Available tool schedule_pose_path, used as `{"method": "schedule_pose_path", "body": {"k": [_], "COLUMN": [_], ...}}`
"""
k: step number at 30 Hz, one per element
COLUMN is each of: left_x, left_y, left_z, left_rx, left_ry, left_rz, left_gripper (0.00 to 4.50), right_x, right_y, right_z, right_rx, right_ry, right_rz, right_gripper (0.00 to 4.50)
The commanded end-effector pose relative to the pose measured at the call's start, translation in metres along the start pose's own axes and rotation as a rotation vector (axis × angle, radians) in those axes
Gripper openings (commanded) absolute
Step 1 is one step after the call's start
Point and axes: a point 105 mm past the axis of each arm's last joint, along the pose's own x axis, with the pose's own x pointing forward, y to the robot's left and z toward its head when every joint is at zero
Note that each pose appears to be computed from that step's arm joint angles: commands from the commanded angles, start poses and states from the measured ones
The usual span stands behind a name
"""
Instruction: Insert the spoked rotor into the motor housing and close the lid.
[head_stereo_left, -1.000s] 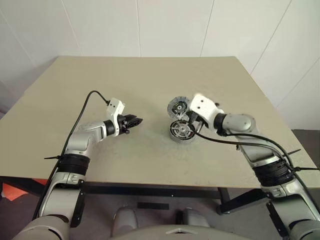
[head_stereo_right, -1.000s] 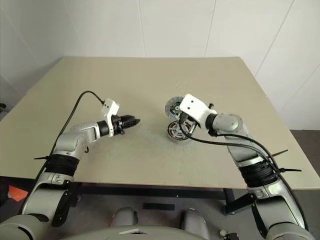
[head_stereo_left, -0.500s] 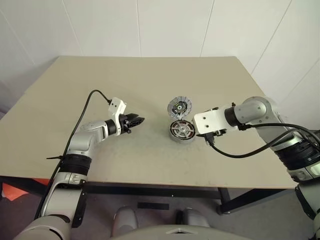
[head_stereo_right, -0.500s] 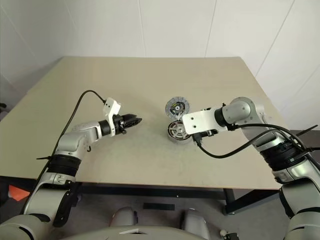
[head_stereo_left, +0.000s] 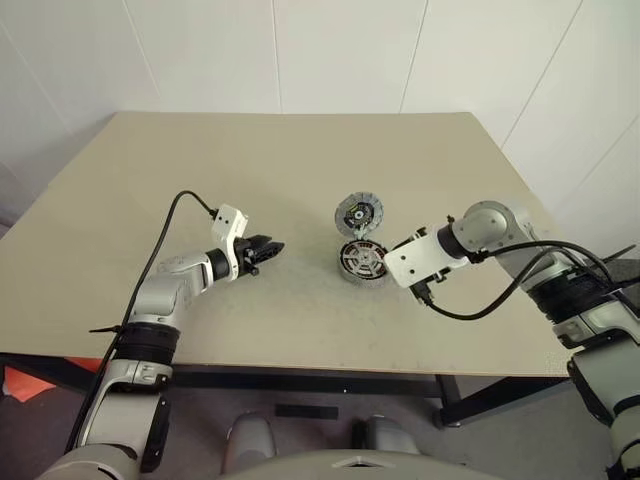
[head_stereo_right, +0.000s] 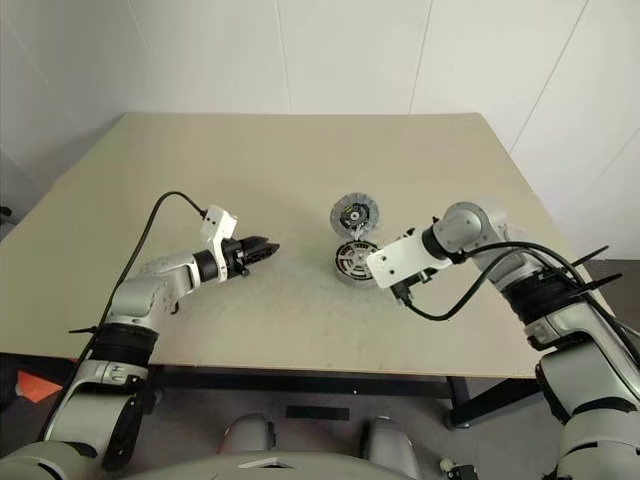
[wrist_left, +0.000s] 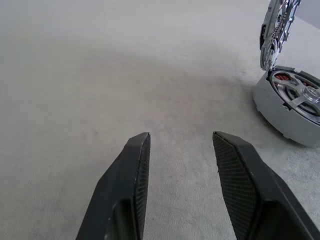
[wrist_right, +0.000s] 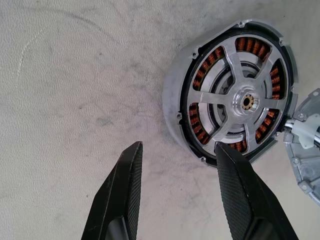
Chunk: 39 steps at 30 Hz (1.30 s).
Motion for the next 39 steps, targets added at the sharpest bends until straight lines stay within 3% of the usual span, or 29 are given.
{"method": "schedule_pose_path", "body": {"k": [1,13,16,20,26,30,39], "left_x": [-0.005,-0.008,-0.008,-0.008,-0.008,-0.008,-0.005], "left_y": [-0.001,0.002,0.003,0.003,0.003,0.003,0.0], "left_z": [0.015,0.015,0.015,0.016,0.016,0.016,0.011], "left_rx": [0.02,0.013,0.011,0.011,0.012,0.008,-0.015], "left_ry": [-0.053,-0.059,-0.06,-0.062,-0.062,-0.065,-0.077], "left_rz": [0.003,0.025,0.029,0.03,0.033,0.035,0.043], "left_gripper": [2.12,2.12,2.12,2.12,2.12,2.12,2.12], "right_x": [-0.001,0.005,0.007,0.012,0.014,0.011,-0.001], "right_y": [-0.008,-0.002,0.0,-0.004,-0.012,-0.014,-0.016], "right_z": [0.0,0.007,0.011,0.009,0.004,0.002,0.002], "right_rx": [-0.042,-0.107,-0.119,-0.111,-0.097,-0.093,-0.094], "right_ry": [0.019,0.008,-0.005,0.004,0.02,0.023,0.015], "right_rz": [-0.017,0.03,0.042,0.028,-0.015,-0.026,-0.038], "right_gripper": [2.58,2.58,1.92,0.64,0.64,0.01,0.01]}}
